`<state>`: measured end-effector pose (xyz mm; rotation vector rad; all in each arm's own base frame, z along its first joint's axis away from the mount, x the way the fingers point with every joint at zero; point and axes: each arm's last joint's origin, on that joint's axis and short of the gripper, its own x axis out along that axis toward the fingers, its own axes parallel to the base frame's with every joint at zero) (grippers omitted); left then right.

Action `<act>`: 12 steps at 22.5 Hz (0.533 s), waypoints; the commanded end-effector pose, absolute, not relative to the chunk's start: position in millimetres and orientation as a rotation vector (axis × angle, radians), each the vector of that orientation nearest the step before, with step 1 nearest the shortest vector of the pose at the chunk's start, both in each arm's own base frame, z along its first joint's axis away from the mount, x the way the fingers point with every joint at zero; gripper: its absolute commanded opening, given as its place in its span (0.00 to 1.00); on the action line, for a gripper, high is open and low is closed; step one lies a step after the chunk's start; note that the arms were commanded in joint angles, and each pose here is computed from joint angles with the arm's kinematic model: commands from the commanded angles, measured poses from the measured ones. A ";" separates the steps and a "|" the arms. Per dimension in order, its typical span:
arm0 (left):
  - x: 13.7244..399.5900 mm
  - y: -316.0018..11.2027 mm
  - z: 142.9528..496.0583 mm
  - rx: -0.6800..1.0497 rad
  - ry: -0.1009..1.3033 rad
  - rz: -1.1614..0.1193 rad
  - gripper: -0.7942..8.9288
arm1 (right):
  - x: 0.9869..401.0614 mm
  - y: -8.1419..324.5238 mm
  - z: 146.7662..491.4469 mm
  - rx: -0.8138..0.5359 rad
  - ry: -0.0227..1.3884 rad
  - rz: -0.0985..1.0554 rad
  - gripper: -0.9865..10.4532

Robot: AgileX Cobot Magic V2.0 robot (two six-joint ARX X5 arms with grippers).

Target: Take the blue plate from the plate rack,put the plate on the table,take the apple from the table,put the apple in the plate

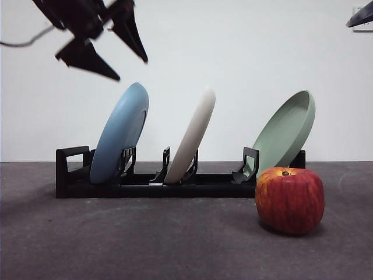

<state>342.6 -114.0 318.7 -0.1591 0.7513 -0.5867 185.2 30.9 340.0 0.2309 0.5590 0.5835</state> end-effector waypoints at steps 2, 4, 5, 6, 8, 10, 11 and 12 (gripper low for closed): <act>353.4 -118.5 299.1 -0.145 0.803 -0.584 0.47 | 185.4 31.1 341.4 0.229 0.550 0.587 0.44; 357.0 -119.6 291.0 -0.145 0.832 -0.581 0.46 | 185.4 31.1 341.4 0.229 0.550 0.587 0.44; 358.8 -120.2 287.1 -0.146 0.844 -0.580 0.46 | 185.4 31.1 341.4 0.229 0.550 0.587 0.44; 359.7 -120.5 284.3 -0.146 0.855 -0.578 0.46 | 185.4 31.1 341.4 0.229 0.550 0.586 0.44; 359.8 -120.5 282.4 -0.146 0.868 -0.577 0.30 | 185.3 31.1 341.4 0.229 0.551 0.586 0.44; 359.2 -120.6 284.4 -0.149 0.859 -0.586 0.09 | 185.4 31.0 341.4 0.229 0.550 0.586 0.44; 359.1 -120.8 285.4 -0.158 0.855 -0.605 0.07 | 185.4 31.1 341.4 0.228 0.550 0.586 0.44; 359.0 -121.6 286.7 -0.169 0.849 -0.634 0.07 | 185.4 31.1 341.4 0.229 0.550 0.586 0.44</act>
